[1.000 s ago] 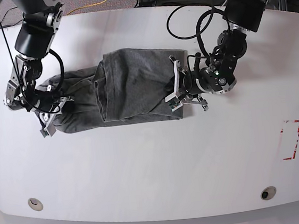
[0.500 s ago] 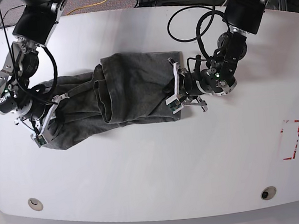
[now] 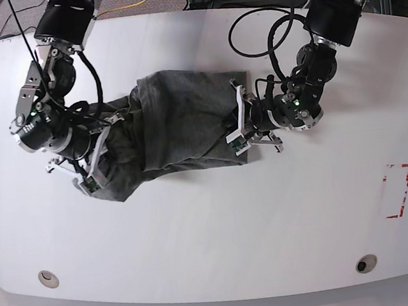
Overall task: Layout the t-shirt on the table in an organized manner, then fold the t-shirt properly
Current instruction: 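Grasp the strip end with the right gripper and fold it onto the stack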
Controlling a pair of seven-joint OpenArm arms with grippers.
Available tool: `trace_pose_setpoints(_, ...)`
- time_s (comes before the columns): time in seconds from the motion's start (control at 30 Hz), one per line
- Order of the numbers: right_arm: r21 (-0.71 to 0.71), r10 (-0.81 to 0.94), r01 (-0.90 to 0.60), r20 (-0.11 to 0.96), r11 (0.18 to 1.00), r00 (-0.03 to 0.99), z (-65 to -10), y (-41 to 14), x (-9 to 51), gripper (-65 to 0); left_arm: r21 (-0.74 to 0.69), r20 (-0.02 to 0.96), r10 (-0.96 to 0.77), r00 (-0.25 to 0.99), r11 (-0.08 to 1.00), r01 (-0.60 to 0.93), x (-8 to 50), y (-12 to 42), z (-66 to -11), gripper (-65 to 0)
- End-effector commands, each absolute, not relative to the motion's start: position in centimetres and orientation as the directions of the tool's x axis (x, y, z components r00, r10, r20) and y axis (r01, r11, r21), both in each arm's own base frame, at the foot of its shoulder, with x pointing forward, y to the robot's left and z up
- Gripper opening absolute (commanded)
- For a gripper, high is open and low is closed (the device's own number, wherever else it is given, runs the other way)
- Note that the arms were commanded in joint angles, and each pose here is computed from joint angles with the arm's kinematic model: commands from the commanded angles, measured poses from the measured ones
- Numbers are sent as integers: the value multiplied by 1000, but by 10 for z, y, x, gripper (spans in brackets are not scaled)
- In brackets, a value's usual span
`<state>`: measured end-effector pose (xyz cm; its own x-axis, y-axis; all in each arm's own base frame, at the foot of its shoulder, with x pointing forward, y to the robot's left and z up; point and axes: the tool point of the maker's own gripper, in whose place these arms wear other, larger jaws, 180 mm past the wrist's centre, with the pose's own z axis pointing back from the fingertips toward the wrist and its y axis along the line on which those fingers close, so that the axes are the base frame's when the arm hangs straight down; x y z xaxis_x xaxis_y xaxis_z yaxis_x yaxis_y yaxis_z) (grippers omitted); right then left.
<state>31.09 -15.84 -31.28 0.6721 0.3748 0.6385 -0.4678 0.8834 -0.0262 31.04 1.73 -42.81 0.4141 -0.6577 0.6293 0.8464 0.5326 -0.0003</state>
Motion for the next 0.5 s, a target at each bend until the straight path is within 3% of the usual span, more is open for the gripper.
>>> trace_pose_setpoints(0.0, -34, 375, -487, 684, 873, 626, -299, -148, 320, -650, 56, 468, -762, 447, 531, 846, 299, 51, -453, -604)
trace_pose_setpoints(0.47, 41, 381, -577, 713, 815, 589, -300, -87, 317, -650, 54, 471, -760, 448, 532, 845, 299, 51, -453, -604)
